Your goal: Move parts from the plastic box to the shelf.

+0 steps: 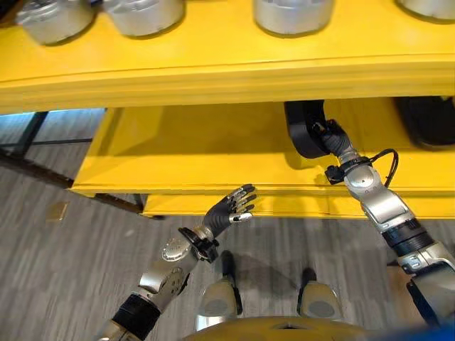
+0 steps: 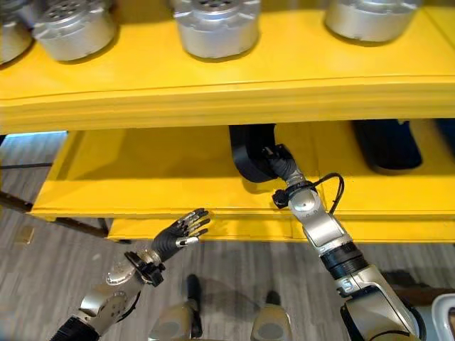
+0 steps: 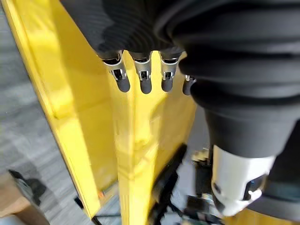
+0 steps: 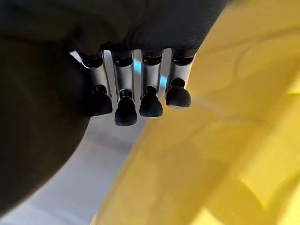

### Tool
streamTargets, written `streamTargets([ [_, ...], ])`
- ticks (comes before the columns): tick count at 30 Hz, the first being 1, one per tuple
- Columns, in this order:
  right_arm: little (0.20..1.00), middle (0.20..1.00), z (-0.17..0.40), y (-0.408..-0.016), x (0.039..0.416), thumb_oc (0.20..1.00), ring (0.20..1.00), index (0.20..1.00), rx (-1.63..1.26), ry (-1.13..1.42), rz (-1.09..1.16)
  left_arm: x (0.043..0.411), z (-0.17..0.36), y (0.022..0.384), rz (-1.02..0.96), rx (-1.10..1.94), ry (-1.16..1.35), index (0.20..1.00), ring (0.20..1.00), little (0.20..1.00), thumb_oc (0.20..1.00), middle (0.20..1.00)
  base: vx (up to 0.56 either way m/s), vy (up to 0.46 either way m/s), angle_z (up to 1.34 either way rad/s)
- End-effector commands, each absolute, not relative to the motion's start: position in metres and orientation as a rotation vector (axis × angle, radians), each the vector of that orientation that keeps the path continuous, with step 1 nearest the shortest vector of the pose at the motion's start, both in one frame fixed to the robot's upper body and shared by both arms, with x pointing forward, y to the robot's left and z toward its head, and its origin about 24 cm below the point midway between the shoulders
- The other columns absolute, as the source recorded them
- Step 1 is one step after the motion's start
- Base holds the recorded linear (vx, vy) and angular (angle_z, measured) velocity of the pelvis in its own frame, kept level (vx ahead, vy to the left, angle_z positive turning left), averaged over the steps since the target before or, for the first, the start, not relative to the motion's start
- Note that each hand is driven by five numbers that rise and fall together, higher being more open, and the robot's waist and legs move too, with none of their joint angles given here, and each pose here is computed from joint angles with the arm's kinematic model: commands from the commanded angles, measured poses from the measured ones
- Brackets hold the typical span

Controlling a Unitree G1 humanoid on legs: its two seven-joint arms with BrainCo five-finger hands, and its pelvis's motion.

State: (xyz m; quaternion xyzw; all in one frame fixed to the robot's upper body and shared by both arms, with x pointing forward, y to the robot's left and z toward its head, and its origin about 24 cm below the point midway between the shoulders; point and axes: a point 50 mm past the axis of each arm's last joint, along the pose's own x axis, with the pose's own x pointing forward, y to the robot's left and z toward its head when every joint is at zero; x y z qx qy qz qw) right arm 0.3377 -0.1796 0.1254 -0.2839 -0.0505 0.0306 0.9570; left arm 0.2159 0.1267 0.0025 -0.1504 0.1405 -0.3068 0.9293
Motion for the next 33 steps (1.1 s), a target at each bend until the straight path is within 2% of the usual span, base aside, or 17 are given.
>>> streamTargets([
  [1,0.2,0.2,0.175,-0.186,0.349,0.2,0.2,0.2,-0.593,-0.264,0.0,0.223,0.027,0.116,-0.655,-0.382,0.151,1.0,1.0,1.0,1.0,1.0,-0.06,0.129,0.17],
  [7,0.2,0.2,0.189,-0.194,0.354,0.2,0.2,0.2,-0.629,-0.278,-0.055,0.228,0.033,0.115,-0.65,-0.374,0.116,1.0,1.0,1.0,1.0,1.0,-0.1,0.027,0.05],
  [15,0.2,0.2,0.195,-0.218,0.366,0.2,0.2,0.2,-0.628,-0.175,-0.161,0.236,0.043,0.11,-0.675,-0.283,0.075,1.0,1.0,1.0,1.0,1.0,-0.12,-0.042,0.04],
  [23,0.2,0.2,0.239,-0.243,0.381,0.2,0.2,0.2,-0.745,-0.198,-0.321,0.249,0.062,0.097,-0.73,-0.262,0.01,1.0,1.0,1.0,1.0,1.0,-0.19,-0.008,-0.02],
  [33,0.2,0.2,0.274,-0.26,0.389,0.2,0.2,0.2,-0.83,-0.178,-0.403,0.253,0.073,0.083,-0.769,-0.197,-0.041,1.0,1.0,1.0,1.0,1.0,-0.12,0.021,0.01],
])
